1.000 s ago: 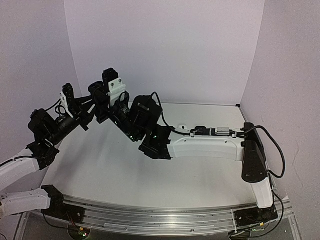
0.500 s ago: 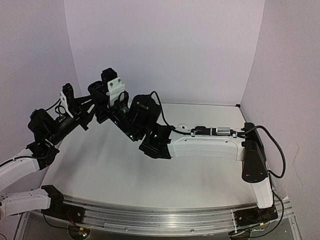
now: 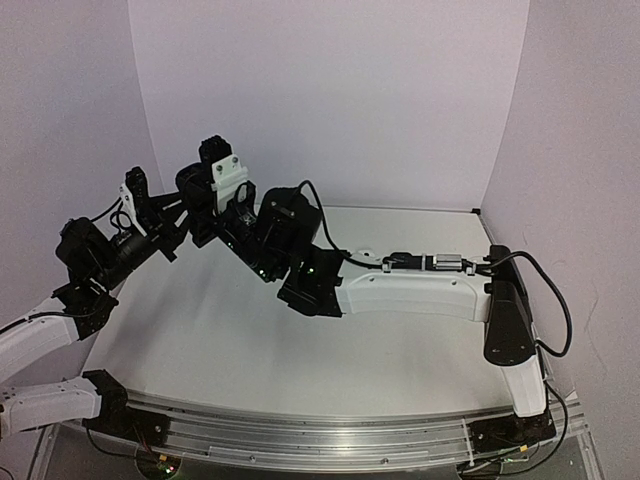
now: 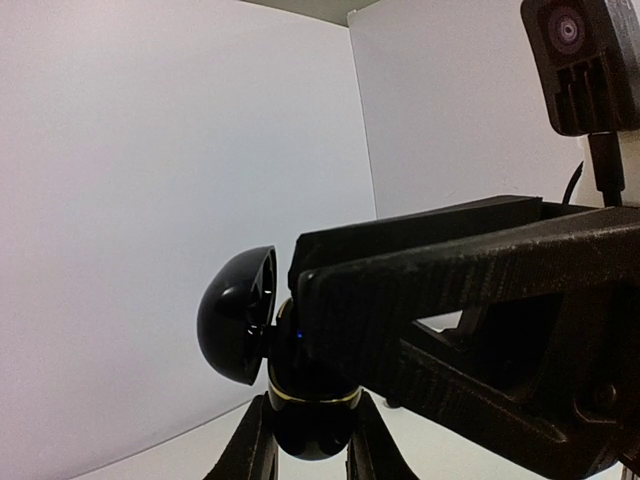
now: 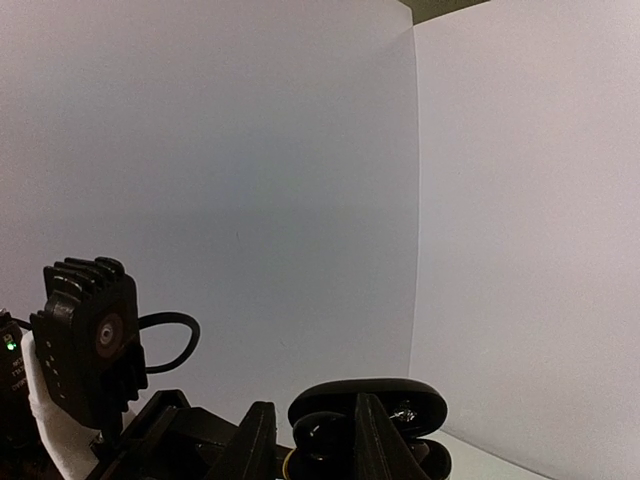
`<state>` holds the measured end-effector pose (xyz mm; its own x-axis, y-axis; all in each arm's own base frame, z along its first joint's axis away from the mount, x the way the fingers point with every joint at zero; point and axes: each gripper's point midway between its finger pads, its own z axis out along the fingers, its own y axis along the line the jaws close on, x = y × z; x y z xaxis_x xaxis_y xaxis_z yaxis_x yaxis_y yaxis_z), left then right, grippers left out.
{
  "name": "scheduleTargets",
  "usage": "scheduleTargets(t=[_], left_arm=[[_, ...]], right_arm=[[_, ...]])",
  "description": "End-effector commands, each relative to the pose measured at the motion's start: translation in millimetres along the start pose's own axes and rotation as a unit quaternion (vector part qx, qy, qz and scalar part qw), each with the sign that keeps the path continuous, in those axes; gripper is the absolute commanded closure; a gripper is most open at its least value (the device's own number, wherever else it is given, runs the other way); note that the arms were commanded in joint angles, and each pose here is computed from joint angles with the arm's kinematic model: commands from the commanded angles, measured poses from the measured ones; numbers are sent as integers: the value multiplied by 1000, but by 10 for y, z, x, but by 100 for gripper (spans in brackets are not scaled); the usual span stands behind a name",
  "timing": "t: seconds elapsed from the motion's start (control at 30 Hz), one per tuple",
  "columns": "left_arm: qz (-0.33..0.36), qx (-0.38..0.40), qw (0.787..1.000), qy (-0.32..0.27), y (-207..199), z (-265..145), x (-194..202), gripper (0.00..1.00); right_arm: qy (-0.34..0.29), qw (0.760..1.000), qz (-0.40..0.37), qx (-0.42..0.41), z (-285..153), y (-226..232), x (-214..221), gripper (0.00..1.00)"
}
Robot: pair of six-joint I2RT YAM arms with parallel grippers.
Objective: Insert the wireless bluetooth earbuds into the charging case
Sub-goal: Insert the left earbud into the left side groove of the charging case, then close the charging case with the earbuds inside.
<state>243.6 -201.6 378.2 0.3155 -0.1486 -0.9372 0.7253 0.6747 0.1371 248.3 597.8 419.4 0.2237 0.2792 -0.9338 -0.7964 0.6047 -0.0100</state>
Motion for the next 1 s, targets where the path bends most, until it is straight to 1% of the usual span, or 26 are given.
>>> scheduleTargets(t=[0.0, 0.13, 0.37, 0.53, 0.77, 0.97], left_arm=[[10, 34, 998, -51, -119, -7, -399, 100], [6, 34, 998, -49, -121, -7, -391, 100], [2, 35, 998, -47, -121, -5, -385, 100], [-1, 36, 998, -47, -127, -7, -386, 100], [-4, 34, 998, -47, -120, -7, -389, 100], [-4, 37, 998, -45, -129, -3, -374, 100]], right_arm=[[-11, 1000, -3, 12, 7, -60, -247, 74], [-11, 1000, -9, 12, 10, -59, -247, 71], [-8, 1000, -14, 15, 7, -69, -244, 69], [-7, 1000, -18, 15, 4, -70, -246, 66], [-4, 1000, -21, 21, -20, -98, -264, 66], [-6, 999, -26, 21, -22, -101, -281, 62]])
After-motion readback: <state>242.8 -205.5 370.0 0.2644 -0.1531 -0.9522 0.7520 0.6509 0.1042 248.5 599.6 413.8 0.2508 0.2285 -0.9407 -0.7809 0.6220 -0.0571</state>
